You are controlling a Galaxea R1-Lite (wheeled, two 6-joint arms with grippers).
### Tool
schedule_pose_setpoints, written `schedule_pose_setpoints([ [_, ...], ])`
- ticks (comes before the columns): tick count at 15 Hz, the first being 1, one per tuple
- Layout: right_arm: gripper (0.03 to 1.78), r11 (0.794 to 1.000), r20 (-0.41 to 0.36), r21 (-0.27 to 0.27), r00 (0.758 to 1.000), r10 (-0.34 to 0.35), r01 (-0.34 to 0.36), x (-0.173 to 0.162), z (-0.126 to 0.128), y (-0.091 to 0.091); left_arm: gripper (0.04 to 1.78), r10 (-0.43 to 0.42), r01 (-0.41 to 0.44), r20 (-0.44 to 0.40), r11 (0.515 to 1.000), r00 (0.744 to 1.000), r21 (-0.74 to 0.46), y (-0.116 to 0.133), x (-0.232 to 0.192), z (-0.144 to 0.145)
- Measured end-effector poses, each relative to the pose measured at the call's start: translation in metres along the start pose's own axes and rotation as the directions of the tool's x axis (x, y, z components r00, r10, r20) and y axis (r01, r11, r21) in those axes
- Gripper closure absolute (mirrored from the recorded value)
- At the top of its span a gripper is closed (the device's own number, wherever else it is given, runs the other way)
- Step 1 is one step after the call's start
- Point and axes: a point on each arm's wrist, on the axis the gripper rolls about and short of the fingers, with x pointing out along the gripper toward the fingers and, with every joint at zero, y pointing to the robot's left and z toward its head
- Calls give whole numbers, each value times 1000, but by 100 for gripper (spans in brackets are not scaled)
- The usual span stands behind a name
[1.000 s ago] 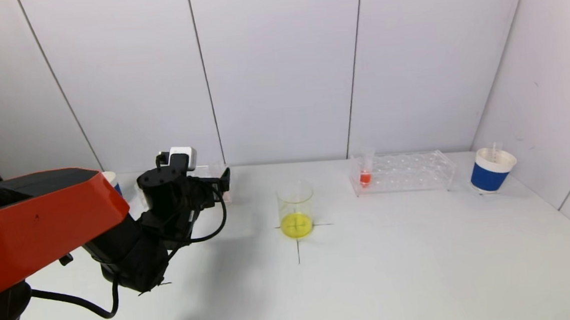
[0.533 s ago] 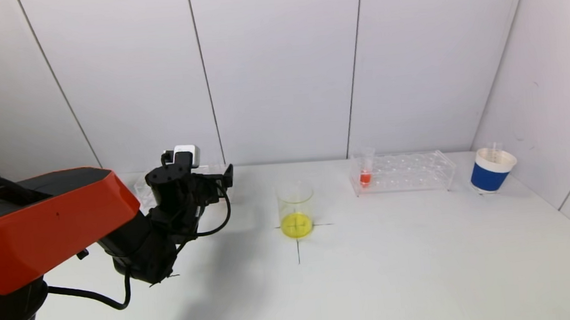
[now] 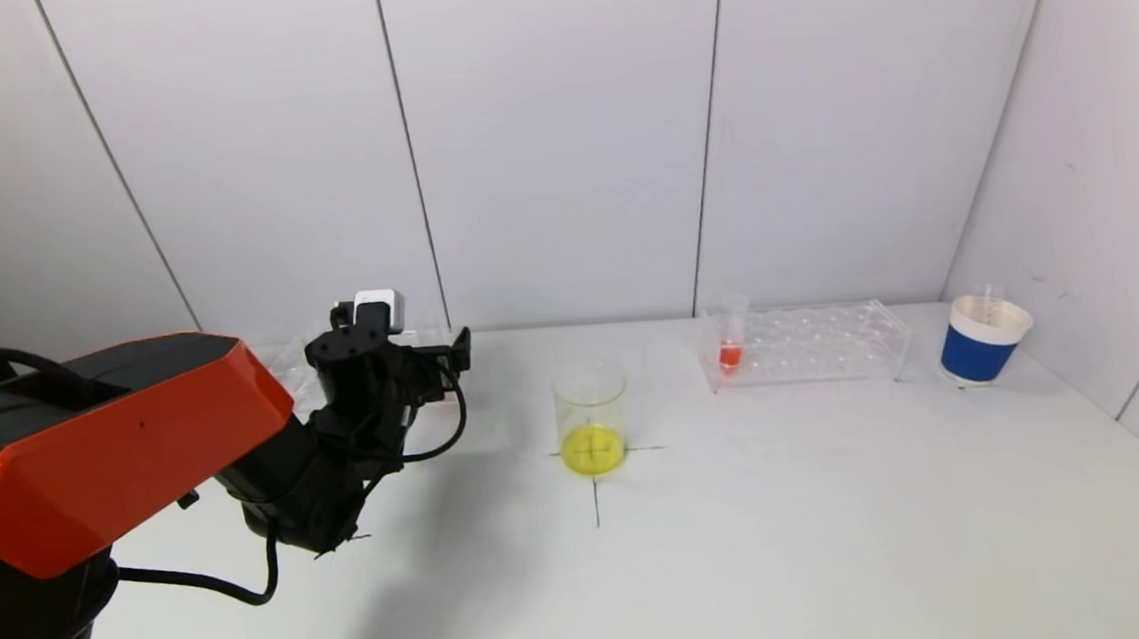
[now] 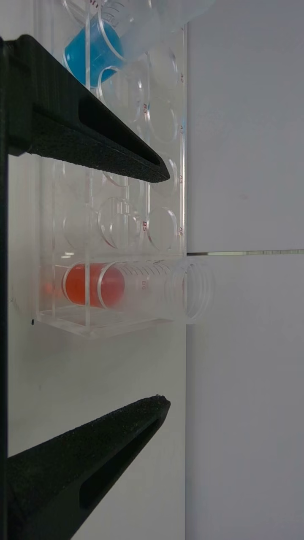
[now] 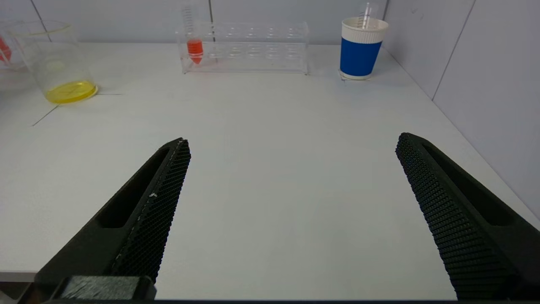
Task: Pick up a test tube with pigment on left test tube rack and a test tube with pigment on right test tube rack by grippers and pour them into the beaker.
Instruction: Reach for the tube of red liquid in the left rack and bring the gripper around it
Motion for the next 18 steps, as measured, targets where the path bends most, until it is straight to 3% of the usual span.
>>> schedule_pose_setpoints([
  [18, 4, 1000, 0, 0, 1000, 0, 0, 0, 0, 0, 6, 8, -8, 9, 1000, 1000, -2, 0, 24, -6],
])
